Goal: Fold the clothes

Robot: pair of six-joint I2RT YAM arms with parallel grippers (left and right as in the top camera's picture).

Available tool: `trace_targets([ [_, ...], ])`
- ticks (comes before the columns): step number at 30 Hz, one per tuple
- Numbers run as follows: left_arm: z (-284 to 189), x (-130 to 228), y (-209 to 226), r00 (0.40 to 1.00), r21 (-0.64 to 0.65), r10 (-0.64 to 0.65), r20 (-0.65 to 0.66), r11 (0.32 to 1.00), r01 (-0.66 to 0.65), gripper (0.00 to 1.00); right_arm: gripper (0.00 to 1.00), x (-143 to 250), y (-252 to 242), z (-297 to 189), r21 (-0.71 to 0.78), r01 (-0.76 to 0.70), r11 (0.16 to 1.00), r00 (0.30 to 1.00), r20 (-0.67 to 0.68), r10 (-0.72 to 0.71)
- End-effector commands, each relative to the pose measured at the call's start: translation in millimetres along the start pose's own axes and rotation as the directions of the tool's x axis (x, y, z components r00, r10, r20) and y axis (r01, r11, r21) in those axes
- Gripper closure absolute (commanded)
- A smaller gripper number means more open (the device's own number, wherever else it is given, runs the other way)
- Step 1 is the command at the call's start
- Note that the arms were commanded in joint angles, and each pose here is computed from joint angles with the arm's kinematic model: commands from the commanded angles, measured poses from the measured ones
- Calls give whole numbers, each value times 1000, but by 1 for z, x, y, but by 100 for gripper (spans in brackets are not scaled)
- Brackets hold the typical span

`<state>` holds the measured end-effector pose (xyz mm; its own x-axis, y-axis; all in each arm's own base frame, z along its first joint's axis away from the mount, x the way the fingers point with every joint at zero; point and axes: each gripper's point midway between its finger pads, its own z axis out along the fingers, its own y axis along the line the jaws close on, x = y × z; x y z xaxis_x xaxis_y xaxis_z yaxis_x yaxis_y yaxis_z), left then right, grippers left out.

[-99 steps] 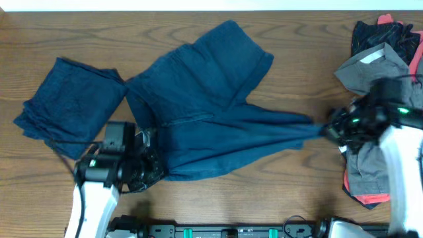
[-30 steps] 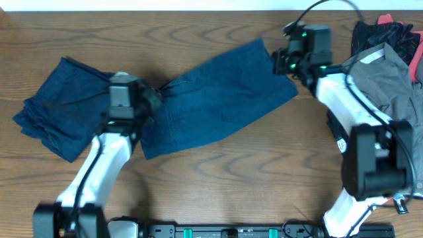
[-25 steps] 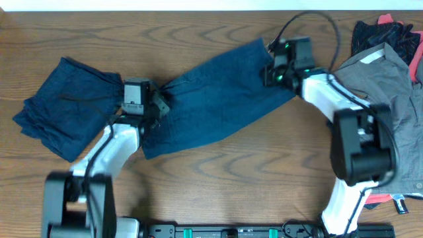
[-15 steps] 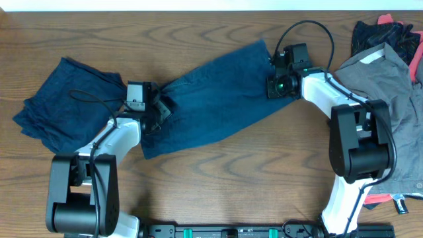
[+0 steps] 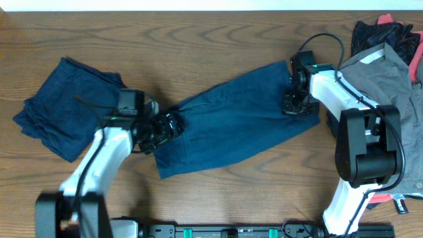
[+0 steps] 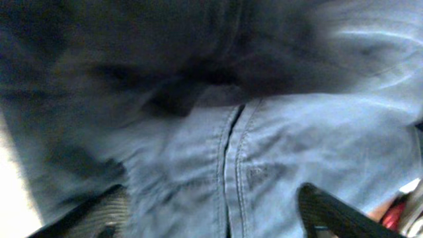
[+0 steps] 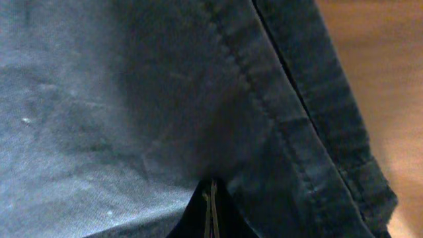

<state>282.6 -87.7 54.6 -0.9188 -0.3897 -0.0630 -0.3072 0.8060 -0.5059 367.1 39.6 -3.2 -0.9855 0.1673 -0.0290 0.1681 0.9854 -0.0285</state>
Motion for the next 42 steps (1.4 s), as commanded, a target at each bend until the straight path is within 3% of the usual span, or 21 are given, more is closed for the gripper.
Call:
trace_targets([
  [1,-27,-8,7,992,-59,81,96,995,-75,6,97,-1,-30,-8,88,-64,994,998,35,61],
  [2,-31,-5,16,993,-105,55,100,993,-44,0,89,-4,-30,-18,79,-67,995,996,63,62],
  [3,-34,0,24,995,-146,23,97,989,-8,0,66,-7,-29,-28,69,-70,995,994,91,64],
  [4,-35,5,34,996,-193,-24,91,980,41,2,1,-10,-29,-39,59,-72,996,991,121,65],
  [7,-29,16,47,992,-229,-107,73,966,121,2,1,-16,-21,-71,3,-26,1000,980,199,25],
  [12,-4,18,59,991,-216,-117,66,968,128,2,1,-19,-12,-113,-73,11,997,953,302,12],
  [20,37,20,55,993,-101,-119,9,988,119,0,1,-15,-11,-136,-101,18,995,938,346,18],
  [22,45,25,51,991,-65,-127,-34,990,124,11,2,-14,-10,-136,-108,20,994,940,341,18],
  [24,51,31,42,989,-8,-126,-83,992,126,32,2,-14,-8,-136,-116,24,993,941,339,17],
  [27,52,33,41,987,2,-125,-98,992,126,75,1,-12,-2,-136,-148,45,988,943,333,6],
  [28,51,31,41,988,4,-125,-93,992,126,89,2,-11,4,-136,-167,87,982,943,331,-27],
  [29,50,30,40,988,7,-124,-88,992,125,94,5,-9,9,-137,-187,122,975,942,331,-55],
  [31,44,24,37,989,14,-127,-73,992,129,94,19,-8,19,-139,-226,181,957,937,337,-98],
  [33,32,18,31,990,16,-129,-66,991,130,94,62,-8,28,-142,-259,234,937,926,353,-134],
  [34,24,15,27,990,16,-123,-63,992,124,94,89,-8,32,-144,-274,256,927,920,362,-148],
  [35,17,13,22,991,16,-115,-64,993,116,94,99,-8,36,-145,-286,265,921,918,367,-150],
  [42,-48,2,-19,997,33,-62,-37,997,63,94,99,16,89,-144,-341,453,824,865,392,-313],
])
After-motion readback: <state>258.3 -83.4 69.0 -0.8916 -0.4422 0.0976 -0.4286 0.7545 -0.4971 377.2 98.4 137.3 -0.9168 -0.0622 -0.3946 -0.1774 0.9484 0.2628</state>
